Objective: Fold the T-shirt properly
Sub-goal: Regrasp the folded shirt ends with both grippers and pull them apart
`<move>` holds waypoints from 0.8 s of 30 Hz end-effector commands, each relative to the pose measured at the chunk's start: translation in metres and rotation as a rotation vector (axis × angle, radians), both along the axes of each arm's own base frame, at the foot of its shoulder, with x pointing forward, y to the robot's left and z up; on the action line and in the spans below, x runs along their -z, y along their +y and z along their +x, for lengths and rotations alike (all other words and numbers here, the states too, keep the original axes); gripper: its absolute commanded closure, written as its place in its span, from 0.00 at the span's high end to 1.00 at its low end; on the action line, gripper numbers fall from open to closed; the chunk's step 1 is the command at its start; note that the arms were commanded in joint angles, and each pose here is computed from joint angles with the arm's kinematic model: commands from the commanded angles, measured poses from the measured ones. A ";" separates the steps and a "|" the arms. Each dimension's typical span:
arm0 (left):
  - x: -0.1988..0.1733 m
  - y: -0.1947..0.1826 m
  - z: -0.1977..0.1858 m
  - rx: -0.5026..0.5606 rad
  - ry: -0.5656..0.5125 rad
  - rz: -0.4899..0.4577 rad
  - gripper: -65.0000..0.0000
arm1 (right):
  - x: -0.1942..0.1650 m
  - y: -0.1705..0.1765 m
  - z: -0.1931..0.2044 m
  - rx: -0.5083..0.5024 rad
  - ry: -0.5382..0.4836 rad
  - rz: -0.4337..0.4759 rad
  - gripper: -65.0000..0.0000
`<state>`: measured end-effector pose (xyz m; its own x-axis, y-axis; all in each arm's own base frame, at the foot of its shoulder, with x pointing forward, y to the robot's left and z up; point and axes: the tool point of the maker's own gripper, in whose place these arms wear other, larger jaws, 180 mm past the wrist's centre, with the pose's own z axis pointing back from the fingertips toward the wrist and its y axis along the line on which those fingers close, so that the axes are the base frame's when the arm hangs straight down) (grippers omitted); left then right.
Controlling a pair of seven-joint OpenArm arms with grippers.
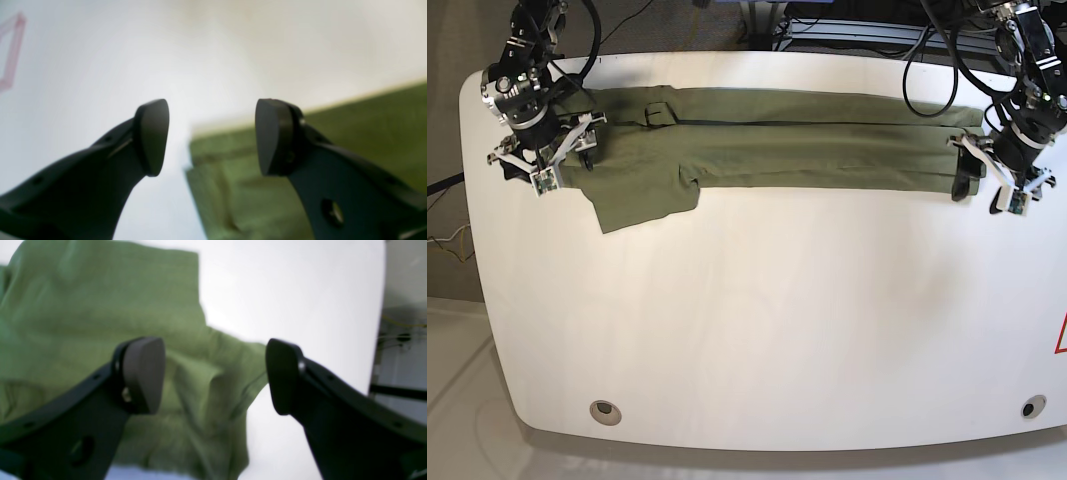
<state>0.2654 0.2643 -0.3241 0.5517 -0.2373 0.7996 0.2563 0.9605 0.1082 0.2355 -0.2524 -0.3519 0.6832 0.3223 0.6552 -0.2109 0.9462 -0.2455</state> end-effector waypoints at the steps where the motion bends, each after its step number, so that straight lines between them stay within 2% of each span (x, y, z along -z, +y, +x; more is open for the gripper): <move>1: -0.004 0.000 -0.005 0.012 -0.016 0.000 0.59 | -0.008 -0.001 -0.002 -0.012 -0.024 -0.016 0.59; 3: 0.001 -0.004 -0.009 0.009 -0.003 -0.015 0.57 | -0.005 0.003 -0.006 -0.009 -0.016 -0.004 0.49; 5: 0.007 -0.008 -0.013 0.001 0.008 -0.031 0.48 | -0.002 0.006 -0.009 -0.002 -0.010 0.010 0.33; 6: 0.007 -0.009 -0.014 0.000 0.009 -0.034 0.45 | -0.001 0.007 -0.009 -0.002 -0.008 0.013 0.28; 7: 0.010 -0.009 -0.016 -0.002 0.016 -0.038 0.36 | 0.000 0.008 -0.011 0.000 -0.005 0.017 0.16; 9: 0.014 -0.011 -0.021 -0.003 0.029 -0.043 0.24 | 0.000 0.008 -0.011 0.000 -0.005 0.019 0.01; 12: 0.016 -0.012 -0.023 -0.005 0.036 -0.047 0.03 | 0.002 0.010 -0.011 -0.003 0.000 0.024 0.01; 13: 0.017 -0.012 -0.023 -0.006 0.038 -0.049 0.00 | 0.002 0.010 -0.011 -0.003 0.000 0.024 0.02; 24: 0.053 -0.009 -0.037 -0.058 0.129 -0.115 0.00 | 0.012 0.016 -0.010 0.014 0.012 0.061 0.00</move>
